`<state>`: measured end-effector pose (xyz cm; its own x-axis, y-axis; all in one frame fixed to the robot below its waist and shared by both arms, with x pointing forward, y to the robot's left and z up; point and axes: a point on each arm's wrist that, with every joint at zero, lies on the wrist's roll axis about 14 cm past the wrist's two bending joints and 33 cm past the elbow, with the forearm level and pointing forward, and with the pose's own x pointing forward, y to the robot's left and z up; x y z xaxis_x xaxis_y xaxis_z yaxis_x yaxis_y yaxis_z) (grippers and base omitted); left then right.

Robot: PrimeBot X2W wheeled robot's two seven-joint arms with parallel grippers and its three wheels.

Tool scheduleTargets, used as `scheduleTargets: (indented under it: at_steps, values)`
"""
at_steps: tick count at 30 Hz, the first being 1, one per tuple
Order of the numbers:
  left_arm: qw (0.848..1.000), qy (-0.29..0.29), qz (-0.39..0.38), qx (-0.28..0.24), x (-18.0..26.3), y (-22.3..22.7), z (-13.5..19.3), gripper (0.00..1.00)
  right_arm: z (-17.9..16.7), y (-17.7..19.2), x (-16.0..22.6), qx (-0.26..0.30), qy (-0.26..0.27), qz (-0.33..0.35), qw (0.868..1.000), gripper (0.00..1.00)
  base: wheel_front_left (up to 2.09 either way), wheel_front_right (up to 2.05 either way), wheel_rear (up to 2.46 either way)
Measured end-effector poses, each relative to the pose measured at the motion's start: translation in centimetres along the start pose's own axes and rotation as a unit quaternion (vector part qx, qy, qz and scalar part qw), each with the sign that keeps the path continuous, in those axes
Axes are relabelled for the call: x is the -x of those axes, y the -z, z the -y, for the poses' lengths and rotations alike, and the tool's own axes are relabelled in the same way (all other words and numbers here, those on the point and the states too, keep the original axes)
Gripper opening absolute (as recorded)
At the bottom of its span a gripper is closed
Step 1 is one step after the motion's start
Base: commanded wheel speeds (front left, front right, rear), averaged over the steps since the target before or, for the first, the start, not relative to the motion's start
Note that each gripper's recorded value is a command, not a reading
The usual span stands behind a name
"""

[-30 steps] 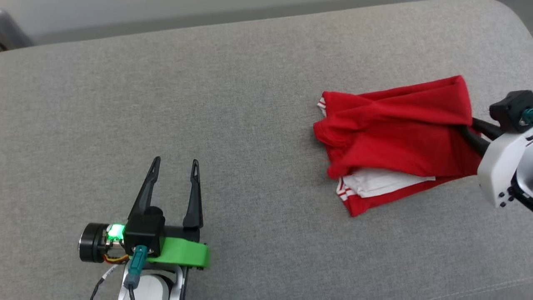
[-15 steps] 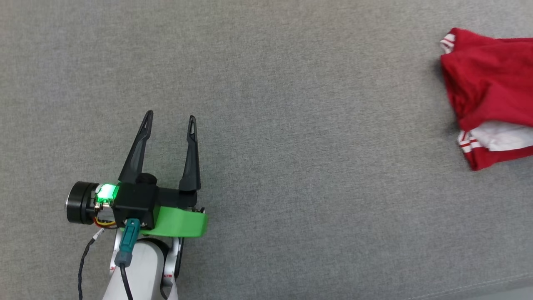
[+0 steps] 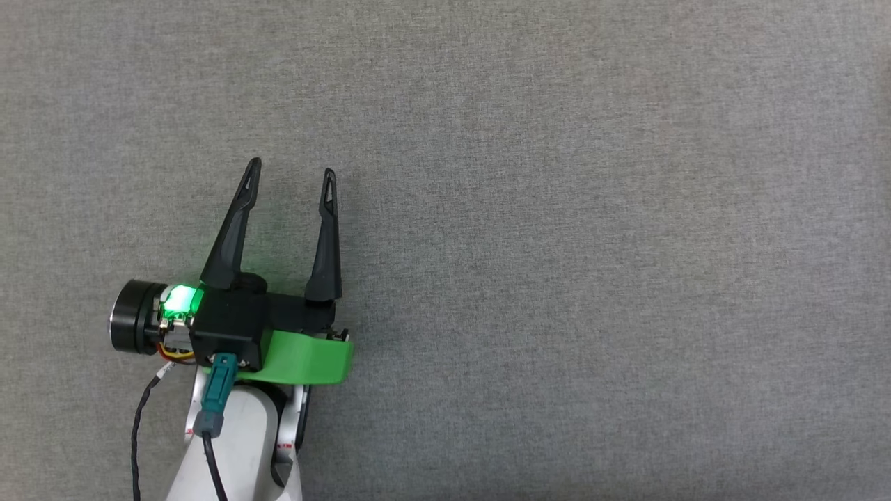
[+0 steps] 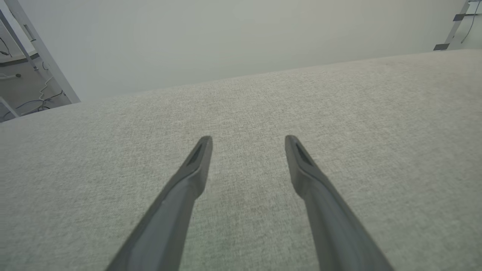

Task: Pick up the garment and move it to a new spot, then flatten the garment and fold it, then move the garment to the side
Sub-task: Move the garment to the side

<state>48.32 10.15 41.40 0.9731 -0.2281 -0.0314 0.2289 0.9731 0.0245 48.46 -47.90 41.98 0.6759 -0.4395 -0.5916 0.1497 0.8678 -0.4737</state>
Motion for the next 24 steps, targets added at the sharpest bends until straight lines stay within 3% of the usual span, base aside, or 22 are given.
scheduleTargets:
  at_steps: [1,2,8,12,18,24]
  values:
    - [1.0,-0.001,0.001,-0.001,0.0,-0.1,-0.1,1.0,-0.1,0.1,0.0,-0.005,0.0,0.0,1.0,0.4,0.0,0.0,0.0]
    - [1.0,-0.003,0.002,-0.002,0.1,-0.2,-0.1,1.0,-0.2,0.2,0.0,-0.01,0.0,0.003,1.0,1.0,0.0,0.0,0.0]
    - [1.0,-0.006,0.014,-0.006,0.7,-1.7,-0.1,1.0,0.3,-3.1,1.9,-0.004,0.005,0.089,0.996,1.0,0.0,0.0,0.0]
    - [1.0,-0.012,0.019,-0.005,1.7,-2.9,-0.1,1.0,-0.2,-7.0,4.8,-0.008,-0.003,0.198,0.98,1.0,0.0,0.0,0.0]
    - [0.999,-0.015,0.035,-0.006,3.2,-5.0,0.0,1.0,-0.5,-13.3,11.5,-0.029,0.003,0.378,0.925,1.0,0.0,0.0,0.0]
    - [0.998,-0.032,0.058,-0.011,4.8,-7.4,-0.6,1.0,-3.4,-16.9,18.9,-0.068,-0.009,0.512,0.856,1.0,0.0,0.0,0.0]
